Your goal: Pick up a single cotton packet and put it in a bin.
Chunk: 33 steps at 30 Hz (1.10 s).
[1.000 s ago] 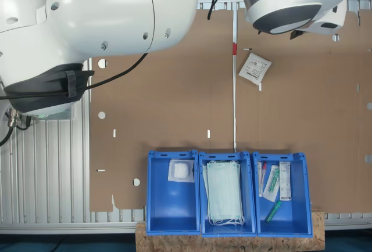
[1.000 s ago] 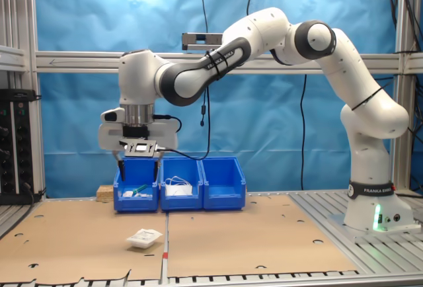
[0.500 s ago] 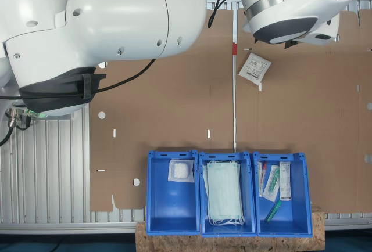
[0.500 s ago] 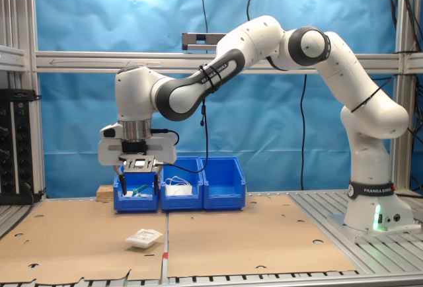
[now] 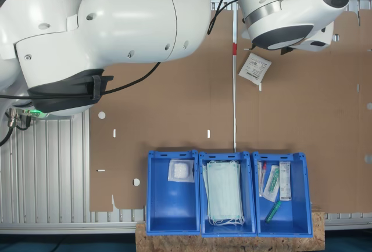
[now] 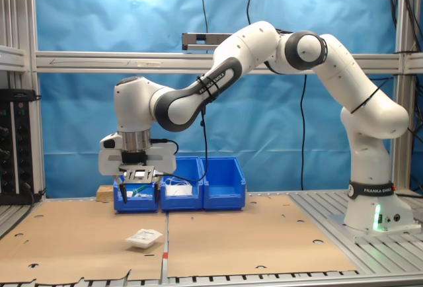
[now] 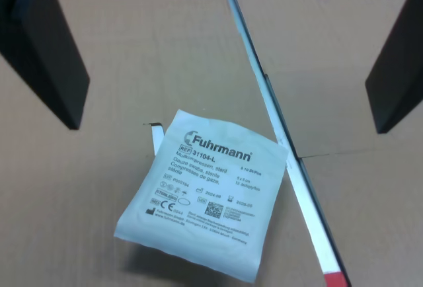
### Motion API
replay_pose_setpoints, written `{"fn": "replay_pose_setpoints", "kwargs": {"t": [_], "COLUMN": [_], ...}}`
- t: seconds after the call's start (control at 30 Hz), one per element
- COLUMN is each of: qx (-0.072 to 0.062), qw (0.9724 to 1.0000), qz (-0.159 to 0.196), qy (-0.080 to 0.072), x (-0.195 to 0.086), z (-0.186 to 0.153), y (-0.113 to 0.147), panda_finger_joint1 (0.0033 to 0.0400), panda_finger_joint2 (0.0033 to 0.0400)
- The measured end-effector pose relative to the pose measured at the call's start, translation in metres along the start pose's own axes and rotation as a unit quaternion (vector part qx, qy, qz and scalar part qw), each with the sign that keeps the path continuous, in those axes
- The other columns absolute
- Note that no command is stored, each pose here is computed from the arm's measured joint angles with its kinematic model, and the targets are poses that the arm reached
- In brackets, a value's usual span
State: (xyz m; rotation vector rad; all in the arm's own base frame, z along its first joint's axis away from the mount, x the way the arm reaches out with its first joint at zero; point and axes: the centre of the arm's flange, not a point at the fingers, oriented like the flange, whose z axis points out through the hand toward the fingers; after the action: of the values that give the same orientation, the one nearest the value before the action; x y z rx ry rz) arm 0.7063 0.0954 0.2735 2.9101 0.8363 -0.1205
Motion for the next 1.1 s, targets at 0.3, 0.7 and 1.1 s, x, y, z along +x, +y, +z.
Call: {"fn": "replay_pose_setpoints", "kwargs": {"t": [0.3, 0.7, 1.1], "qx": [-0.001, 0.003, 0.004], "qw": [1.0000, 1.0000, 0.9999], "qz": [-0.002, -0.004, -0.005], "qy": [0.010, 0.008, 0.011], "x": [0.005, 0.008, 0.011], "z": [0.014, 0.037, 0.053], "y": [-0.001, -0.003, -0.005], "panda_finger_joint1": [0.0400, 0.0400, 0.0400], "panda_finger_joint2": [0.0400, 0.0400, 0.0400]}}
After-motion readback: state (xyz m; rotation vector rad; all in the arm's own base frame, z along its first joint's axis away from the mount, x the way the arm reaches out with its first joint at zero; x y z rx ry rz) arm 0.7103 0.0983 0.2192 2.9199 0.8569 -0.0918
